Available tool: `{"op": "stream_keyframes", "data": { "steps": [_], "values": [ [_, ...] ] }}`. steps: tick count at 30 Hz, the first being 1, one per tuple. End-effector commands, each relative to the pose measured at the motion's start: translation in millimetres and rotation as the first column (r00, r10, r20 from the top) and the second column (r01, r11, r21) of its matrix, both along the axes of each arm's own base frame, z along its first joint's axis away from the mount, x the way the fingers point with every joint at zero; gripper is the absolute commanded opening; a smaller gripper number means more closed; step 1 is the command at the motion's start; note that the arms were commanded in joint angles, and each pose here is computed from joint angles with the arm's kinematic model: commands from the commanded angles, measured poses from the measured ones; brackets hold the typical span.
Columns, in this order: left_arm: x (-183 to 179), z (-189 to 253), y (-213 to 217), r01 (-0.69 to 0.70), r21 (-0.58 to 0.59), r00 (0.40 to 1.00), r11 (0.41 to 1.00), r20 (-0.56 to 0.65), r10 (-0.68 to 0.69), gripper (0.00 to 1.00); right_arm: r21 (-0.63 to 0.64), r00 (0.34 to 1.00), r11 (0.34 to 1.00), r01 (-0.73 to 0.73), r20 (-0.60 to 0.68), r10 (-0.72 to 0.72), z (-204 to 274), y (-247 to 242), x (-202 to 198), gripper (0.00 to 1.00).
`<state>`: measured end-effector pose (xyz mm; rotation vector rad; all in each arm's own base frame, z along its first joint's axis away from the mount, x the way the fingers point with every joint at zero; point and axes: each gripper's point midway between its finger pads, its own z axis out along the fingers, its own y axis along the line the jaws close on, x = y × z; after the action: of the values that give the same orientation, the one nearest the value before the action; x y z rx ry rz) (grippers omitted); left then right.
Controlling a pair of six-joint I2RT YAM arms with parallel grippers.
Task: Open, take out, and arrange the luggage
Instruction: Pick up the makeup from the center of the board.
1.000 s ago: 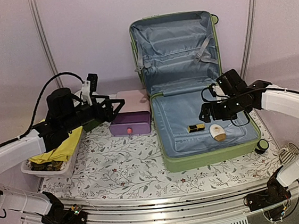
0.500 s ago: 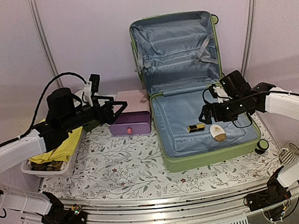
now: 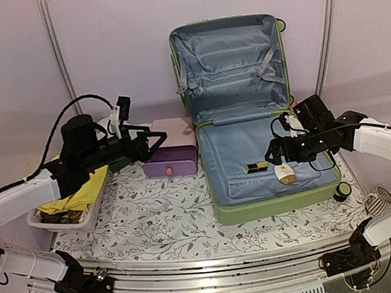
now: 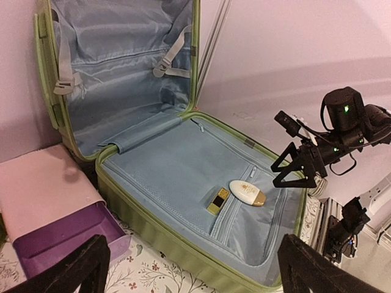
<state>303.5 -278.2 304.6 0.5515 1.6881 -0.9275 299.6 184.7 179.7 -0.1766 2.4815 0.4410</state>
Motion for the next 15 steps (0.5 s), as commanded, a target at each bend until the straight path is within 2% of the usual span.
{"op": "stream_keyframes", "data": {
  "steps": [1,15],
  "values": [
    [0.0,-9.5,0.3,0.0,0.001,1.0,1.0,-0.027,0.0,0.98,-0.009,0.999,0.999,0.032,-0.011,-0.032,-1.8,-8.4,-4.8,0.99],
    [-1.9,-8.2,2.8,-0.006,0.0,1.0,1.0,-0.024,0.006,0.98,0.008,0.998,1.0,0.0,-0.058,0.0,-6.6,-2.6,-12.0,0.99]
  ]
}}
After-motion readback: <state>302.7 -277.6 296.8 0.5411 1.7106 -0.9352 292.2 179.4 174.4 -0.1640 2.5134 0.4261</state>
